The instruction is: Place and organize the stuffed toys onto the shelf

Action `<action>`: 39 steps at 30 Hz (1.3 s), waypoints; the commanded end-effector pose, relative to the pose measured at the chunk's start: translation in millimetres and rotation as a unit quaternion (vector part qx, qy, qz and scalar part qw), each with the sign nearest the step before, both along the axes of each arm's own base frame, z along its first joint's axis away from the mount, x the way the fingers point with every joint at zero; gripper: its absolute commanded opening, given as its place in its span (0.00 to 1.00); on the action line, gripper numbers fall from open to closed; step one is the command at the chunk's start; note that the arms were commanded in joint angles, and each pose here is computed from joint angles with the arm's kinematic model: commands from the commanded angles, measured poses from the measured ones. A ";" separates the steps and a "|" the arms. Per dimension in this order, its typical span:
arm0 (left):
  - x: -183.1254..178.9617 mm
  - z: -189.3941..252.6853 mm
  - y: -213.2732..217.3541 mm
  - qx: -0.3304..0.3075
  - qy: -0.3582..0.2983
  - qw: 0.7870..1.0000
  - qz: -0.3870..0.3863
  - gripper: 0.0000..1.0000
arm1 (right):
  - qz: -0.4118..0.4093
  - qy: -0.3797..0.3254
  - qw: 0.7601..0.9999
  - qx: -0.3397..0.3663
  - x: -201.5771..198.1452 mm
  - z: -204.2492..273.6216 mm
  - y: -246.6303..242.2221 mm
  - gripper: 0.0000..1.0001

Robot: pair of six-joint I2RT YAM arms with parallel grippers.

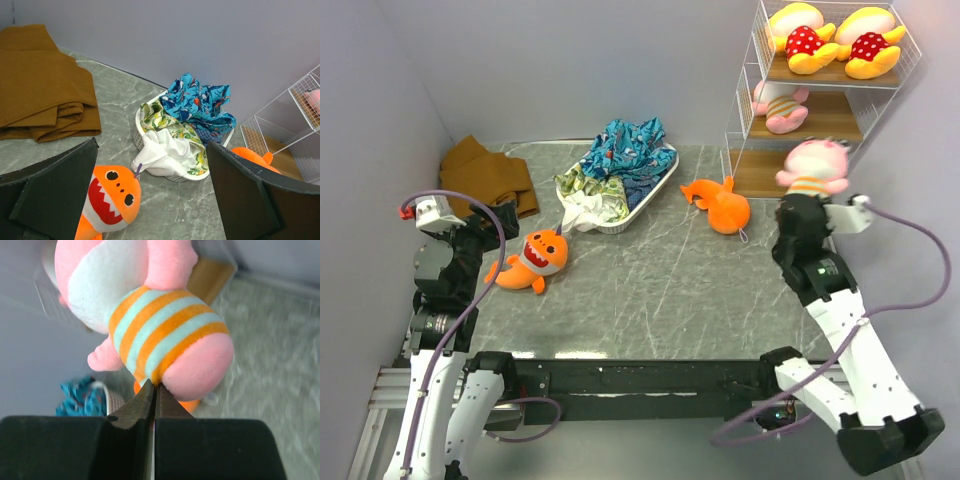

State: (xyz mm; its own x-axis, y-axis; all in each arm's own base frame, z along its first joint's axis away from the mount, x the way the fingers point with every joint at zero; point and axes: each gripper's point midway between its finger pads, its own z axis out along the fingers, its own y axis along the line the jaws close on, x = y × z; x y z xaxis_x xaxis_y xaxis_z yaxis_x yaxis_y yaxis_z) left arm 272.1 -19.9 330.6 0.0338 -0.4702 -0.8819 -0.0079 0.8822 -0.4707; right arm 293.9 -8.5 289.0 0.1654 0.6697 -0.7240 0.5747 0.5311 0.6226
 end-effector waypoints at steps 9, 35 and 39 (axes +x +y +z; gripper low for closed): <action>0.1 4.3 -3.9 0.006 -0.009 1.000 -0.007 0.96 | 0.083 -0.066 0.987 -0.118 88.5 64.1 -60.3 0.00; 2.8 1.8 -7.8 0.006 -0.001 1.000 -0.017 0.96 | 0.012 -0.061 0.992 -0.106 116.4 83.6 -139.4 0.00; 1.8 2.6 -7.3 0.006 -0.003 1.000 -0.015 0.96 | 0.016 -0.060 0.993 -0.099 120.4 76.8 -140.4 0.00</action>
